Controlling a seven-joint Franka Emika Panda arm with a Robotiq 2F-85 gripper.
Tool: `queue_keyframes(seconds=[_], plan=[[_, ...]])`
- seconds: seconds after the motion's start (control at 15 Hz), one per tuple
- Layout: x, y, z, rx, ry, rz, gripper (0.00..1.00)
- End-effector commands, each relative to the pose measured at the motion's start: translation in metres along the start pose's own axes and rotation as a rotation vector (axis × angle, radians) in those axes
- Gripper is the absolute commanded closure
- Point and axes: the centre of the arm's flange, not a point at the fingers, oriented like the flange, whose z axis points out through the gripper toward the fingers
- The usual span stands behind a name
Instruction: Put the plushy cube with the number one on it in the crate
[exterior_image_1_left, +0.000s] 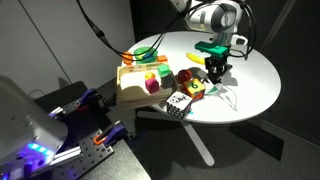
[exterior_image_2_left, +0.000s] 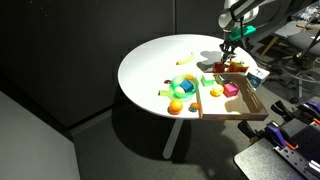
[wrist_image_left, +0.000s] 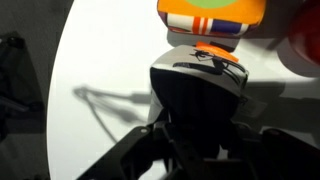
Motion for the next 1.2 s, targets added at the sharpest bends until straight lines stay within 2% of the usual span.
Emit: queue_keyframes(seconds=[0.0, 0.2, 0.33, 0.47, 0.67, 1.13], plan=[[0.003, 0.004, -0.01, 0.001, 0.011, 0.028, 0.87], [0.001, 0.004, -0.016, 0.007, 0.018, 0.03, 0.95], [-0.001, 0.004, -0.022, 0.012, 0.02, 0.031, 0.93], [-0.002, 0.005, -0.03, 0.017, 0.015, 0.029, 0.96], [-0.007, 0.004, -0.041, 0.025, 0.018, 0.018, 0.95], [-0.033, -0.01, -0.054, 0.05, 0.021, -0.043, 0.95]])
